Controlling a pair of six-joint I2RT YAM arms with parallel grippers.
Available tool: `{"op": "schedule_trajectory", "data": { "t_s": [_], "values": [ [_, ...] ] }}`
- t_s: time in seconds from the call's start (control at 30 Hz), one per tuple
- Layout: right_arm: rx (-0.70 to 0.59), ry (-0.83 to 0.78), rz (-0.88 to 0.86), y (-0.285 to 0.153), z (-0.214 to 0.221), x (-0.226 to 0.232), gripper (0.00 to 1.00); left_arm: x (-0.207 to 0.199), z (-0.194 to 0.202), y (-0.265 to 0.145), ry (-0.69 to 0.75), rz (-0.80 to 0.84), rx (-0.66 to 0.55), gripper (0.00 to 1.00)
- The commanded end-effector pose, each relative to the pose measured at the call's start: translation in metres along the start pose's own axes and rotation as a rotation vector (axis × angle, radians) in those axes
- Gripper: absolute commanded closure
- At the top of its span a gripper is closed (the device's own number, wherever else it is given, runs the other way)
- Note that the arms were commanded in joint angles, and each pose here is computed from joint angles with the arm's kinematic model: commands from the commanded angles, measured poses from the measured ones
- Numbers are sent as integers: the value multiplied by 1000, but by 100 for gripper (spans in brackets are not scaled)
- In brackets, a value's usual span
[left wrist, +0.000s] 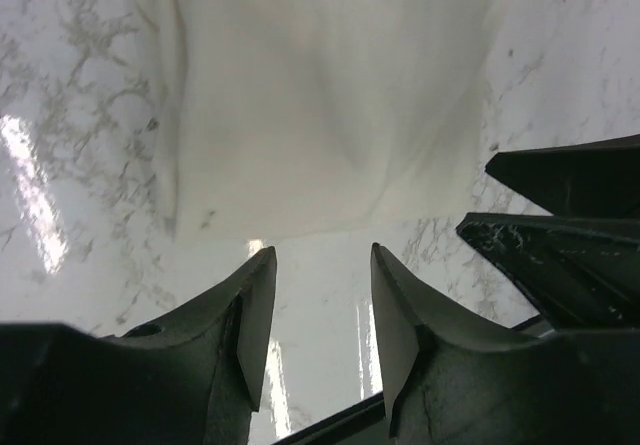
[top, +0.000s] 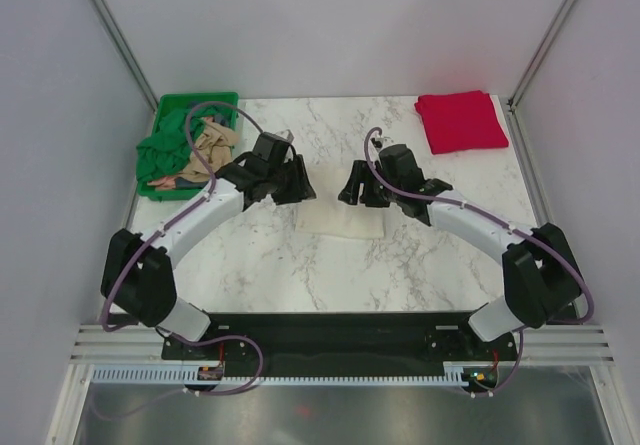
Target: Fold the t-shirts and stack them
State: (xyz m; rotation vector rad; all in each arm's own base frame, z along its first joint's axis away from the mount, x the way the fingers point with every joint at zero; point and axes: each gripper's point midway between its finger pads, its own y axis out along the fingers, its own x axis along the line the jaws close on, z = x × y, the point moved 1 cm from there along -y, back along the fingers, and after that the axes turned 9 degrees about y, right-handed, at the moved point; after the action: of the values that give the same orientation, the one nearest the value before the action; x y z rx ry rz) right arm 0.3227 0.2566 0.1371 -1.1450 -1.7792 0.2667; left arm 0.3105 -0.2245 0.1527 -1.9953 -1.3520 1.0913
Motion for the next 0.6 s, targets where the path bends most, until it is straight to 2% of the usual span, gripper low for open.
{"op": "schedule_trajectory", "data": {
  "t_s": [0.0, 0.03, 0.13, 0.27, 0.4, 0.5, 0.57],
  "values": [
    [12, -10, 8, 13, -6, -13, 30, -23, -11, 27, 15, 124, 5, 50],
    [0, -4, -17, 20, -11, -14, 30, -25, -10, 38, 12, 137, 22, 52],
    [37, 81, 65, 38, -2, -61, 32, -15, 2, 81, 7, 110, 83, 54],
    [101, 159, 202, 47, 34, -126, 34, 24, 35, 129, -10, -2, 197, 56],
    [135, 207, 263, 43, 63, -153, 36, 45, 55, 142, -13, -56, 236, 57],
    [128, 207, 255, 40, 63, -151, 37, 47, 50, 141, 2, -67, 224, 57],
    [103, 186, 245, 35, 50, -143, 37, 37, 33, 126, 19, -51, 187, 56]
  ]
}}
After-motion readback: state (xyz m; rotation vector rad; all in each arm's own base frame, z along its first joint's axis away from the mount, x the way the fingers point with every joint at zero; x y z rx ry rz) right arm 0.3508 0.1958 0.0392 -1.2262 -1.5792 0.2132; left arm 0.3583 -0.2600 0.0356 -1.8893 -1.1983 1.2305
